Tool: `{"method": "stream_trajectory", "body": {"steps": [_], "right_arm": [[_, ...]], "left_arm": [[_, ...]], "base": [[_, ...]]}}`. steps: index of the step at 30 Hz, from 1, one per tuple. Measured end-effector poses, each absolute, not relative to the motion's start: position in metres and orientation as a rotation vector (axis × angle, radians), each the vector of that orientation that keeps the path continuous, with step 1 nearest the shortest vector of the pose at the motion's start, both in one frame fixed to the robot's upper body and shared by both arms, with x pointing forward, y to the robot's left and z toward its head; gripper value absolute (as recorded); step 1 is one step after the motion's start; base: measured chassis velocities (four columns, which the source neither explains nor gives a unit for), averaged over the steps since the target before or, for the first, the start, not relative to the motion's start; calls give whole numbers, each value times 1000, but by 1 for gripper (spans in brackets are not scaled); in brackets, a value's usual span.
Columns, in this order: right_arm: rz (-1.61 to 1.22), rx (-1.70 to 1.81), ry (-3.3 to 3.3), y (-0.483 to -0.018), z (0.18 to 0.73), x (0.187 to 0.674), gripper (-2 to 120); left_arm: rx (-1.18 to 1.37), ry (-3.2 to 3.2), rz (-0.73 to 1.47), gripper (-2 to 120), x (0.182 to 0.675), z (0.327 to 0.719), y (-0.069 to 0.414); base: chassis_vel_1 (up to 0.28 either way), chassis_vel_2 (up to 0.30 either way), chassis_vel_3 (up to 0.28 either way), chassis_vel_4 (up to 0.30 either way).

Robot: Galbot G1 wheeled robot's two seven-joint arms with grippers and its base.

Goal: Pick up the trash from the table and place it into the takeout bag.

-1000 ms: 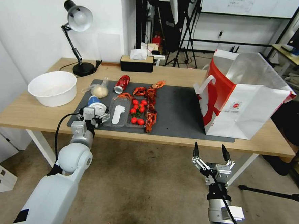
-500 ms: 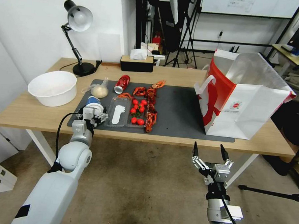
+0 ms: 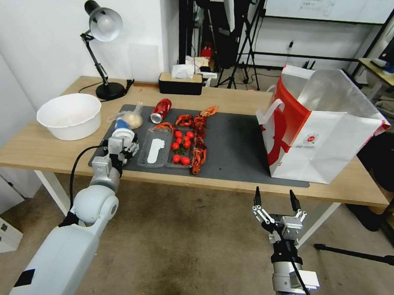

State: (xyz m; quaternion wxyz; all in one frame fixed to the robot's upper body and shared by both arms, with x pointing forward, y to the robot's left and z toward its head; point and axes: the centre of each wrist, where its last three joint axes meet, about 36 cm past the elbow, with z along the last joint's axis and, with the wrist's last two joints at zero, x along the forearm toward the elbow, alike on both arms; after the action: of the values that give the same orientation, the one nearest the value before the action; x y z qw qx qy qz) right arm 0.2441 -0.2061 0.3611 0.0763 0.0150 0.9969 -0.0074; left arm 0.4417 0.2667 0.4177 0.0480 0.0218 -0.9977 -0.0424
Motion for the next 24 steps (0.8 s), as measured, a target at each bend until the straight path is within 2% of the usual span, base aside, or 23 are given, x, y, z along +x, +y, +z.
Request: {"method": "stream_trajectory", "body": {"steps": [4,7,8,10,11,13,15,16,20,24], "right_arm": [[-23,45,2987,-206,361,245,92],[-22,49,2985,-206,362,245,92],[-22,49,2985,-206,362,245,92],[-24,56,2980,-207,363,246,92],[-24,56,2980,-207,363,246,92],[-26,60,2974,-208,364,247,92],[-30,63,2972,-209,365,248,92],[-30,63,2972,-209,365,248,92],[-37,65,2963,-211,367,250,92],[-44,67,2959,-213,367,251,92]], "left_arm": [[-71,-3136,-139,63,445,433,268],[-288,-3234,-161,63,460,465,267],[-288,-3234,-161,63,460,465,267],[-518,-3281,-123,63,475,501,263],[-518,-3281,-123,63,475,501,263],[-761,-3273,-89,63,487,527,257],[-988,-3235,-77,63,500,542,244],[-988,-3235,-77,63,500,542,244],[-1278,-3168,10,63,519,574,200],[-1393,-3132,44,63,530,589,171]], "base": [[0,0,0,0],[0,0,0,0],[0,0,0,0],[0,0,0,0],[0,0,0,0],[0,0,0,0],[0,0,0,0],[0,0,0,0],[0,0,0,0],[0,0,0,0]]}}
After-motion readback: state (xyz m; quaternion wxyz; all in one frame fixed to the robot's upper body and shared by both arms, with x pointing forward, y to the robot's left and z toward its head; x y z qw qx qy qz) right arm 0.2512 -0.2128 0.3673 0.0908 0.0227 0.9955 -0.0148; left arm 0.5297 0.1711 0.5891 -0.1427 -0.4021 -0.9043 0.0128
